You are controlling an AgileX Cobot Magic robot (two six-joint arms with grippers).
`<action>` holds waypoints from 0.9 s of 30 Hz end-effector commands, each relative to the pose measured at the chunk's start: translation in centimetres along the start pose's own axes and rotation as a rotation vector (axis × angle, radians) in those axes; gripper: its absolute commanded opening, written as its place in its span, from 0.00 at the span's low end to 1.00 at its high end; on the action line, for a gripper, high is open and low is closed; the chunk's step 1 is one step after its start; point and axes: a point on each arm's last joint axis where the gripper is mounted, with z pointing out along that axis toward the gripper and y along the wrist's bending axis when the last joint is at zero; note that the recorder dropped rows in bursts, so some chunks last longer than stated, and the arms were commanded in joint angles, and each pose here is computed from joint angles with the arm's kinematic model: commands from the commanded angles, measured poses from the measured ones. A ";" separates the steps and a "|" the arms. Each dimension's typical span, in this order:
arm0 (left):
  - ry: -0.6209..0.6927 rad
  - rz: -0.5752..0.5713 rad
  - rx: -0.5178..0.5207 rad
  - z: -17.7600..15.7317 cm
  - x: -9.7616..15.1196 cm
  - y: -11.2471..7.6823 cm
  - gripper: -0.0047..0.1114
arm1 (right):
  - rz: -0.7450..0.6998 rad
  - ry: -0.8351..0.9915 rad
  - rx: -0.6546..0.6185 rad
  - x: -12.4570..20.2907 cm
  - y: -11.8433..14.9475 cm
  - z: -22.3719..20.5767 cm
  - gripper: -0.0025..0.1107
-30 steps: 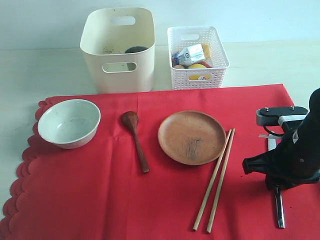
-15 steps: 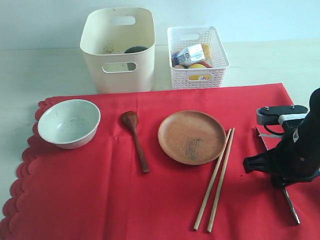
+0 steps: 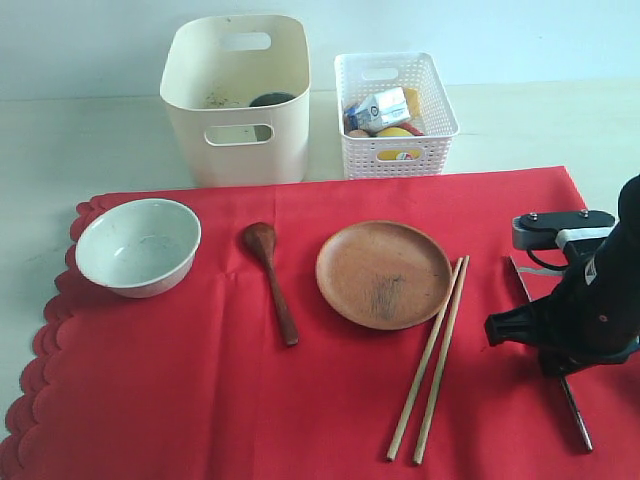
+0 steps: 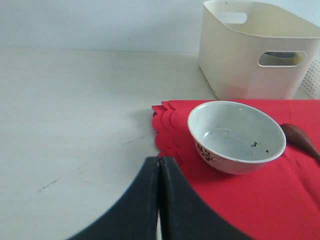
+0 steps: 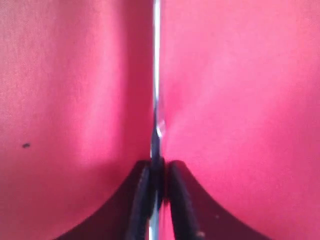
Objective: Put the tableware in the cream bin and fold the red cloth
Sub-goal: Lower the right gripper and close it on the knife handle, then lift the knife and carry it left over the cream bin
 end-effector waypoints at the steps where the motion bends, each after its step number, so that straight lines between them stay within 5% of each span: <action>1: -0.012 -0.012 0.002 0.0 0.0 0.0 0.04 | 0.002 0.034 0.007 0.3 -0.1 1.0 0.25; 8: -0.012 -0.012 0.002 0.0 0.0 0.0 0.04 | 0.000 0.034 0.007 0.3 -0.1 1.0 0.20; 14: -0.012 -0.012 0.002 0.0 0.0 0.0 0.04 | -0.009 0.033 0.011 0.3 -0.2 1.0 0.02; 27: -0.012 -0.012 0.002 0.0 0.0 0.0 0.04 | -0.002 -0.085 -0.021 0.2 -0.2 -2.2 0.02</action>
